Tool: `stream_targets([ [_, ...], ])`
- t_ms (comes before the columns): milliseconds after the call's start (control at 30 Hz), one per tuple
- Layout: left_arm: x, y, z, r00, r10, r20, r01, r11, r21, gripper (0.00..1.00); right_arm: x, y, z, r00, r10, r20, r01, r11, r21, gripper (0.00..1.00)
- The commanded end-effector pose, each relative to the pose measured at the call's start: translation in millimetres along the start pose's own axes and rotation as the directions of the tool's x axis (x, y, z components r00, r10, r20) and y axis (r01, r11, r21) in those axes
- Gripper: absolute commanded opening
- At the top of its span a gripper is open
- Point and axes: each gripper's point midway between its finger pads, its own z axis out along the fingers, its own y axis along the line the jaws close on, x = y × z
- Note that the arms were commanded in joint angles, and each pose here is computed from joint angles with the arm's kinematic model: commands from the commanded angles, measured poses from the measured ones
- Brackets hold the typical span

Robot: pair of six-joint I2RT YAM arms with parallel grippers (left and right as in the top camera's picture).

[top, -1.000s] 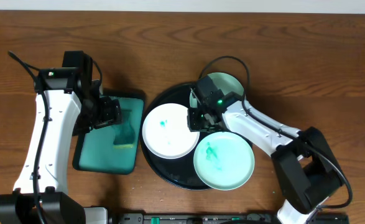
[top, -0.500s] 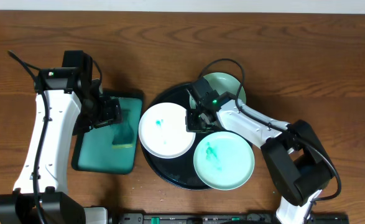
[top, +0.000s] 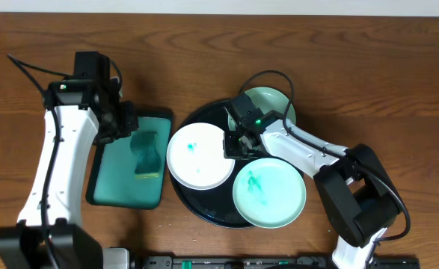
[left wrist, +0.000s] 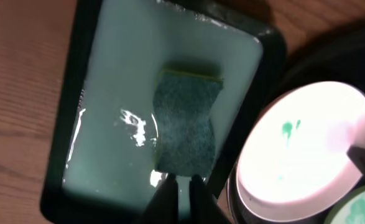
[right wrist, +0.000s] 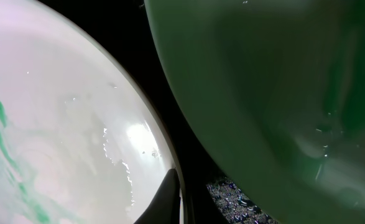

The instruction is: Clean dirty plates on tray and stack at the side

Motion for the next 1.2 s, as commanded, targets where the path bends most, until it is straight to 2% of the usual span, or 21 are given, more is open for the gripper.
stream_targets([
  [0, 6, 6, 28, 0.995, -0.011, -0.099, 0.008, 1.000, -0.028, 0.28, 18, -8, 21, 0.998, 0.013, -0.066, -0.010, 0.999, 0.041, 0.01],
  [67, 9, 6, 42, 0.989, -0.008, -0.146, 0.004, 1.000, -0.029, 0.42, 18, -8, 21, 0.998, 0.013, -0.066, -0.010, 0.999, 0.041, 0.01],
  [100, 11, 3, 49, 0.984, 0.004, -0.176, -0.007, 1.000, -0.014, 0.44, 18, -8, 21, 0.998, 0.013, -0.066, -0.010, 0.999, 0.041, 0.01],
  [133, 14, 2, 55, 0.979, 0.010, -0.202, -0.011, 1.000, -0.002, 0.35, 18, -8, 21, 0.998, 0.012, -0.066, -0.009, 0.999, 0.041, 0.01],
  [167, 16, 2, 61, 0.974, 0.009, -0.226, -0.010, 1.000, -0.005, 0.08, 18, -8, 21, 0.998, 0.013, -0.066, -0.010, 0.999, 0.041, 0.01],
  [333, 28, 8, 93, 0.953, -0.002, -0.303, -0.006, 1.000, -0.023, 0.08, 18, -8, 21, 0.998, 0.006, -0.067, -0.003, 0.999, 0.041, 0.01],
  [400, 32, 9, 104, 0.952, -0.003, -0.308, -0.005, 1.000, -0.024, 0.15, 18, -8, 21, 0.998, 0.006, -0.067, -0.003, 0.999, 0.041, 0.01],
  [467, 37, 11, 113, 0.951, -0.003, -0.308, -0.005, 1.000, -0.024, 0.26, 18, -8, 21, 0.998, 0.006, -0.067, -0.003, 0.999, 0.041, 0.01],
  [667, 42, 13, 124, 0.954, -0.001, -0.301, -0.005, 1.000, -0.019, 0.40, 17, -7, 21, 0.998, 0.005, -0.064, -0.003, 0.999, 0.039, 0.01],
  [800, 40, 10, 125, 0.956, 0.006, -0.292, -0.008, 1.000, -0.005, 0.40, 17, -7, 21, 0.998, 0.005, -0.064, -0.003, 0.999, 0.039, 0.01],
  [1000, 38, -7, 119, 0.960, 0.044, -0.276, -0.018, 0.995, 0.097, 0.40, 16, -7, 21, 0.998, 0.004, -0.060, -0.002, 0.999, 0.036, 0.01],
  [1167, 28, -12, 90, 0.981, 0.081, -0.178, -0.064, 0.993, 0.100, 0.39, 16, -6, 21, 0.998, 0.003, -0.059, -0.001, 0.999, 0.035, 0.01],
])
